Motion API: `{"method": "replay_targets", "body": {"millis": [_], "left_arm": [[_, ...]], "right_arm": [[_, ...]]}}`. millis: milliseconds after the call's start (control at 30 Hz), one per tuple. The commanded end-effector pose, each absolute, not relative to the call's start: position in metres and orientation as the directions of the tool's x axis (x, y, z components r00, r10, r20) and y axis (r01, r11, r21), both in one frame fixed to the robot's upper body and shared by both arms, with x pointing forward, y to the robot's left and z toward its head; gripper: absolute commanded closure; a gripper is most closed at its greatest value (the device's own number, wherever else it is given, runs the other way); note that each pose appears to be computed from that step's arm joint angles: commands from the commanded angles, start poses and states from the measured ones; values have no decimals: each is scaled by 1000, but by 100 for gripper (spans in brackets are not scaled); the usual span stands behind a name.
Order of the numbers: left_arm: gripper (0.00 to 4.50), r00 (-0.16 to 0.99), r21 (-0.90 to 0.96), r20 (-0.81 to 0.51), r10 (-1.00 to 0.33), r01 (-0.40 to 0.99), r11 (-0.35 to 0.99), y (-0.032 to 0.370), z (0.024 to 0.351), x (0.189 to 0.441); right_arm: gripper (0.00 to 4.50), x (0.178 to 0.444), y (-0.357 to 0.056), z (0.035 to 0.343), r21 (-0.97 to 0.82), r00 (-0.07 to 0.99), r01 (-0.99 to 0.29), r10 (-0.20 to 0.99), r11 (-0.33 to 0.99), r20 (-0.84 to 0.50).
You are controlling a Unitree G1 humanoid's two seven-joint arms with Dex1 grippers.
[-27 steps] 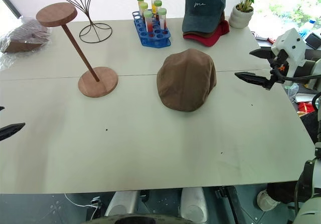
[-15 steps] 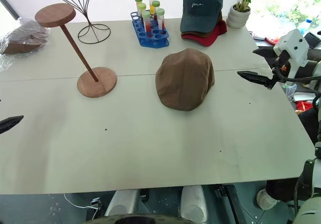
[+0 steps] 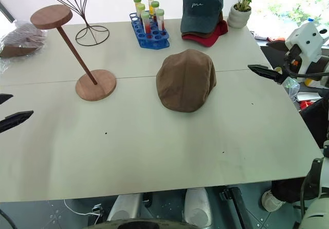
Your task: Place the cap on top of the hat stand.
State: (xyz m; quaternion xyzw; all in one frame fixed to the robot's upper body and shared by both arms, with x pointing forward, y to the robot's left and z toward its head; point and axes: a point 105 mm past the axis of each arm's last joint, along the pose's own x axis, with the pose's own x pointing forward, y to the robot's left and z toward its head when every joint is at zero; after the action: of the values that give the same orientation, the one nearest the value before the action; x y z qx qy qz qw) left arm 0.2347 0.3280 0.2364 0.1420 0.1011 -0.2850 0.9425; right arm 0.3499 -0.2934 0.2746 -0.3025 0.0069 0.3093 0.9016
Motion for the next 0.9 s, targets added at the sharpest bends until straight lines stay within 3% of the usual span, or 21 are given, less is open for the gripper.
{"method": "replay_targets", "body": {"millis": [33,267,400,567,900], "left_arm": [[0,711,207,-252,-657,703,681,292,266,230],[0,422,137,-353,-835,906,400,239,277,230],[0,312,113,-424,-850,950,292,227,269,234],[0,230,103,-445,-866,973,206,216,267,248],[0,191,131,-429,-883,980,148,204,271,265]], "right_arm": [[4,333,-266,304,-633,766,-570,618,524,-179],[4,297,-191,291,-697,659,-640,696,322,-284],[4,275,-155,256,-662,602,-706,704,251,-376],[4,282,-137,218,-726,691,-632,620,271,-370],[4,309,-135,158,-876,787,-459,525,146,-325]]}}
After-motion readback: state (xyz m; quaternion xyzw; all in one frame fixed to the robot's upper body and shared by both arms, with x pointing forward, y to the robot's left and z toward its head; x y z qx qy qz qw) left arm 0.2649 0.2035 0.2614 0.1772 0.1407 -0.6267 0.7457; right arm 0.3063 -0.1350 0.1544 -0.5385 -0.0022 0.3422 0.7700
